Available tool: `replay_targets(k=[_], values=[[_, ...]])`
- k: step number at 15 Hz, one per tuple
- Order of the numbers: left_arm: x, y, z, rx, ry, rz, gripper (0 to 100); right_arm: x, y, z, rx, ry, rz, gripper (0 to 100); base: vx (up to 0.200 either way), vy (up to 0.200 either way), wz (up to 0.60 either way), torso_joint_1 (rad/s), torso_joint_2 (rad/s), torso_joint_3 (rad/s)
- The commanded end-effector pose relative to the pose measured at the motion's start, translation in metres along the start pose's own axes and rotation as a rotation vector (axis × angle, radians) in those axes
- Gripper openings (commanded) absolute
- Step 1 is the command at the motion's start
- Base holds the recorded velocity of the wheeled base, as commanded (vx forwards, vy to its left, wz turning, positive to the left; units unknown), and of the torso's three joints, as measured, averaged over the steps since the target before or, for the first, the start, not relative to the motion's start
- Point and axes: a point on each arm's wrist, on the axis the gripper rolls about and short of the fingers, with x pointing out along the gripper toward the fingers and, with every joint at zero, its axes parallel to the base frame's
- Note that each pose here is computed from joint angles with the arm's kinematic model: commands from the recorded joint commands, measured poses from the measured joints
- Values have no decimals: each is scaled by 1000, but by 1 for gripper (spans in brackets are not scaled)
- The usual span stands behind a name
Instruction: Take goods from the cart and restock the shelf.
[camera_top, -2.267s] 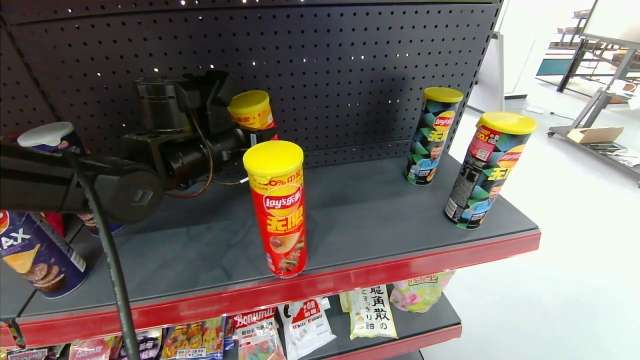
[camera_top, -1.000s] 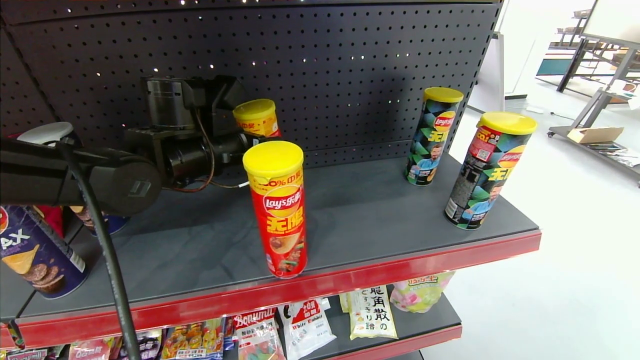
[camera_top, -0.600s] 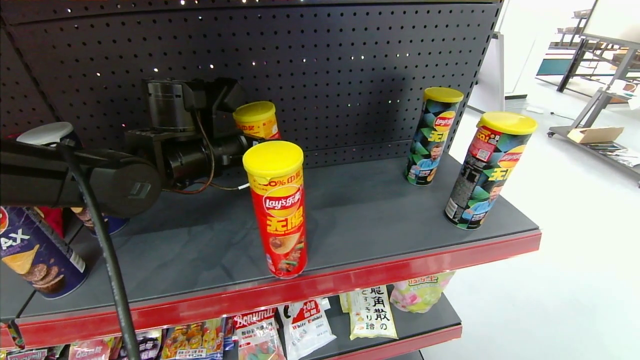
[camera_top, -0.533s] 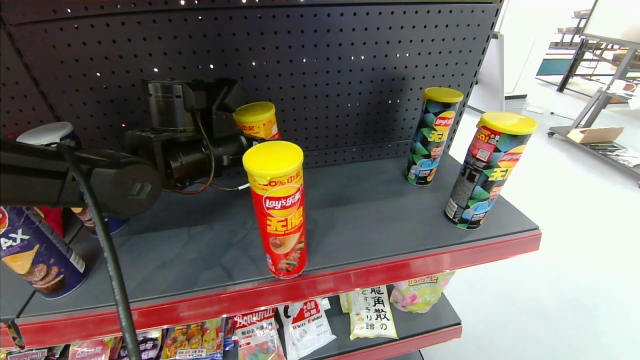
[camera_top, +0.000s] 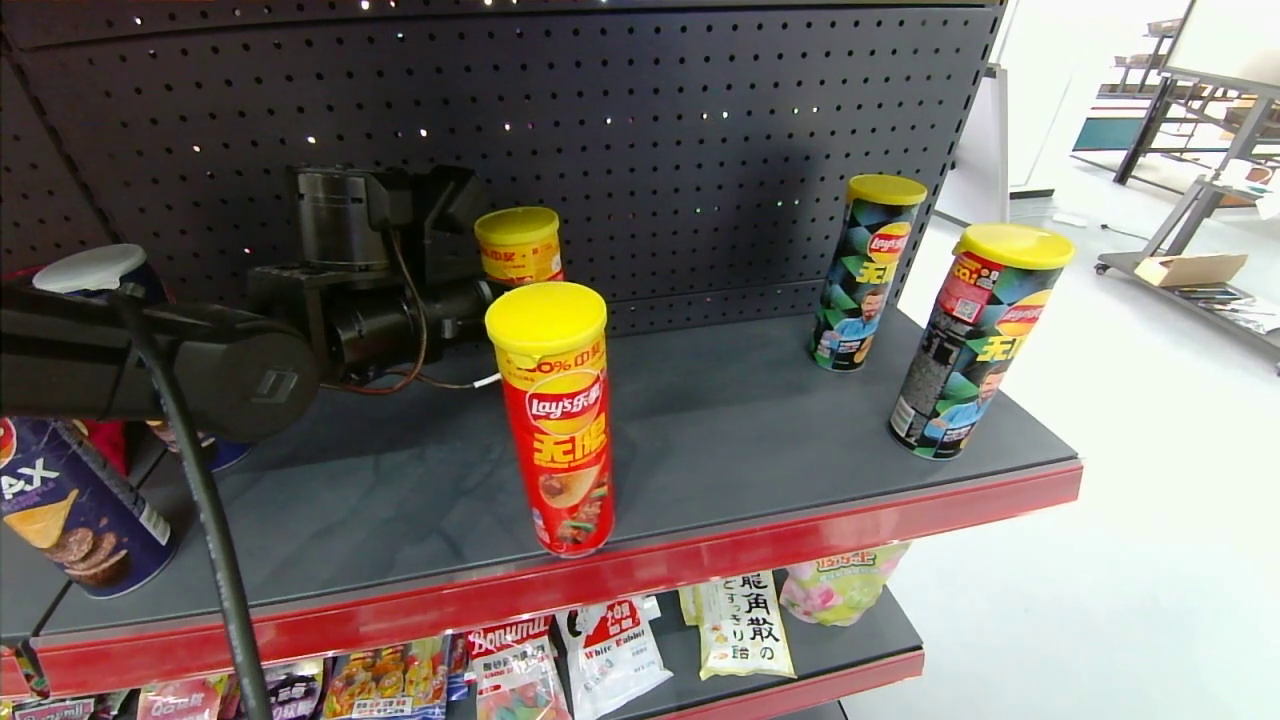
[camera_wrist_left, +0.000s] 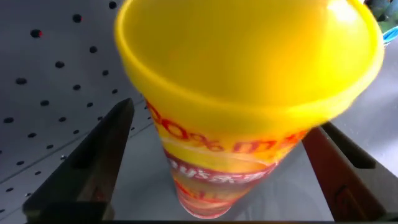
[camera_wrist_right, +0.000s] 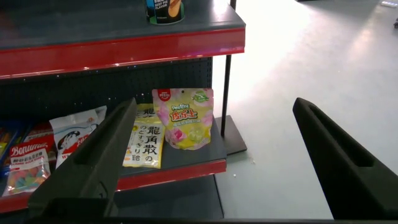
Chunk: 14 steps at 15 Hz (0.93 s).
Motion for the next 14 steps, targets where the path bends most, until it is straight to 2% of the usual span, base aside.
replay_targets(k=[1,5,10,14], values=[[-13,-1,-3,-1,9,2,100,0,0,0,-1,2,0,100,0,0,0,0,0,0],[-29,2,-8,-7,25,16,100,0,0,0,-1,2,0,100,0,0,0,0,0,0],[-59,-2,-20,-13,60,15,100,0,0,0,-1,2,0,100,0,0,0,0,0,0],[-98,2,-32,-27,79,50,100,0,0,0,-1,2,0,100,0,0,0,0,0,0]])
